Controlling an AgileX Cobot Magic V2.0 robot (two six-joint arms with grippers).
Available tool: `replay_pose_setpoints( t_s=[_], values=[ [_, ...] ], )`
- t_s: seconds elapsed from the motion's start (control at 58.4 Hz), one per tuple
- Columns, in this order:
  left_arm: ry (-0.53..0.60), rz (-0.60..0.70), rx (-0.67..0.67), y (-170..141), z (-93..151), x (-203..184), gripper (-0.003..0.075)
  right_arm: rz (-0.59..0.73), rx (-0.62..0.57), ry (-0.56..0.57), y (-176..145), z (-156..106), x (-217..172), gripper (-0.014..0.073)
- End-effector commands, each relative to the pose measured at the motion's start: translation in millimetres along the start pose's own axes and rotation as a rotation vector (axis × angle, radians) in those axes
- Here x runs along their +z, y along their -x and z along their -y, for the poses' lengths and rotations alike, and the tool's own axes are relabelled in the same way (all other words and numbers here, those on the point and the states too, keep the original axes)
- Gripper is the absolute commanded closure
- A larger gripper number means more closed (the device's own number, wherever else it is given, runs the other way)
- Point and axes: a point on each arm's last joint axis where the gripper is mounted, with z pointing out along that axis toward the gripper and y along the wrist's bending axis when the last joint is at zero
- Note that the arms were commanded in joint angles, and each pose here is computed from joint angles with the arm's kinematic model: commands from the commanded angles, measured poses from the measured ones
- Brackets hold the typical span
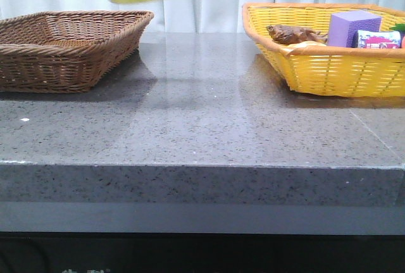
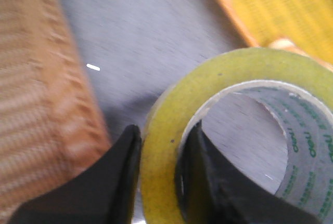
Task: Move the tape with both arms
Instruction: 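Grasp the tape roll with the left gripper and lift it, then carry the tape with the left gripper and lower it into the brown basket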
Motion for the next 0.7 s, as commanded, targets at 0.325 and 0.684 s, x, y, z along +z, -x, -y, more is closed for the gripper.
replay_pose_setpoints(
  t_s=[0.325, 0.684],
  values=[
    [0.287, 0.183, -0.174, 22.2, -109.9, -44.1, 0.0638, 0.111, -0.012, -0.003, 16.3, -0.5, -0.7, 0.0645],
    [0.303, 0.056, -0.221, 12.3, -141.5, 17.5, 0.0634, 0.111, -0.012, -0.003, 16.3, -0.5, -0.7, 0.0645]
  ],
)
